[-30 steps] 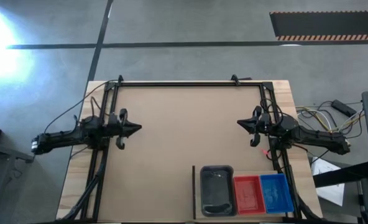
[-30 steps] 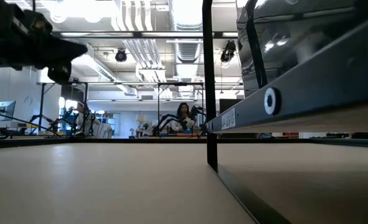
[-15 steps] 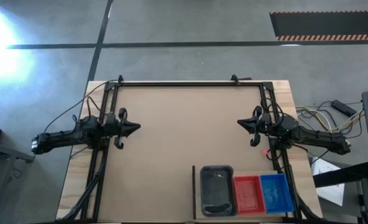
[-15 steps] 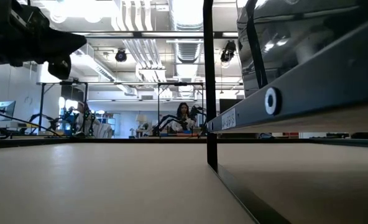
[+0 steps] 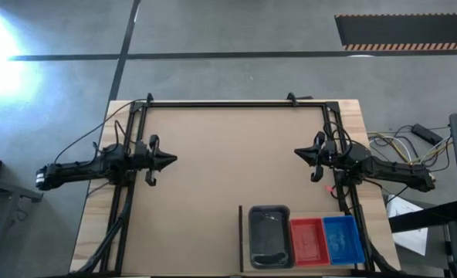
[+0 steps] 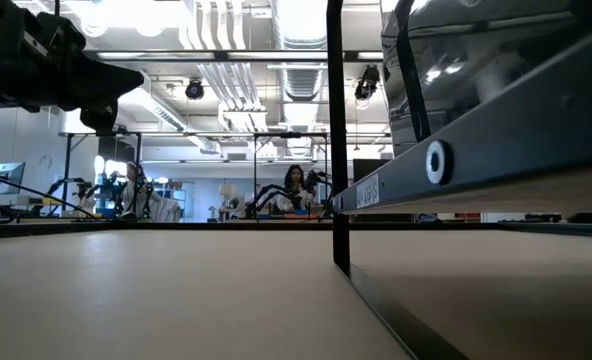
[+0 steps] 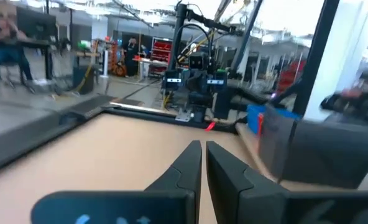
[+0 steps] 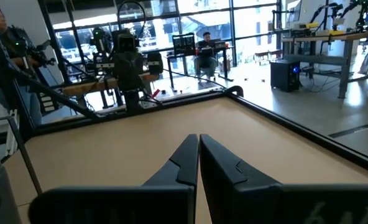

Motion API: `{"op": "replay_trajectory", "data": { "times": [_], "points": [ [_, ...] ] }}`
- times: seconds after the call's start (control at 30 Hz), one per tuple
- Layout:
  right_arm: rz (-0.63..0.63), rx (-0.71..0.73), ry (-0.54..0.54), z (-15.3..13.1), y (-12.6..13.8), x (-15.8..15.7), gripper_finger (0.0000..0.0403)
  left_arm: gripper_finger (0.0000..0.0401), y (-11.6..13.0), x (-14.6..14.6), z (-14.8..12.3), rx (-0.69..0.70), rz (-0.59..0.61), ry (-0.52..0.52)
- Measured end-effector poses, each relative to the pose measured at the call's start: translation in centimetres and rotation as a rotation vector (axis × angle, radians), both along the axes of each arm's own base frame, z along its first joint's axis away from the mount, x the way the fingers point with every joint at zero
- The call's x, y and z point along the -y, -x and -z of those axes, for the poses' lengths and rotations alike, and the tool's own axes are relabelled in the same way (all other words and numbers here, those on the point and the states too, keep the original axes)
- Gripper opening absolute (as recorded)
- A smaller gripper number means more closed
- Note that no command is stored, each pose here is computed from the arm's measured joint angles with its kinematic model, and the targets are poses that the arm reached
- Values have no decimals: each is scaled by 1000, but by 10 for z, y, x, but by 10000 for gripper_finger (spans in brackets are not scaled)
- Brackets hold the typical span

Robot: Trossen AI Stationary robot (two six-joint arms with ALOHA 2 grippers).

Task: Stack baskets on shelf by color
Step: Return to Home Position

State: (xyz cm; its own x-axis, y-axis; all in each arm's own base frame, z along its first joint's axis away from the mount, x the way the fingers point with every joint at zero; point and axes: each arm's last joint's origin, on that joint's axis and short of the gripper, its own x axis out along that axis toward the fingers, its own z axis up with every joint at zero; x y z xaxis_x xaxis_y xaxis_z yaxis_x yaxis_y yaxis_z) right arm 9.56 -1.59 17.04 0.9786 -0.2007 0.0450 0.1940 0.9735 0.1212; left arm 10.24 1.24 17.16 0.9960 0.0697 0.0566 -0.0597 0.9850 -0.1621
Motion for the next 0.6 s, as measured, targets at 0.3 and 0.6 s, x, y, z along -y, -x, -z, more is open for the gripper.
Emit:
{"op": "replay_trajectory", "data": {
  "times": [0.3, 0.6],
  "points": [
    [0, 0, 0, 0, 0, 0, 9, 6, -2, 0, 2, -39, -9, -171],
    [0, 0, 0, 0, 0, 0, 9, 6, -4, -1, 6, -76, -5, -165]
  ]
}}
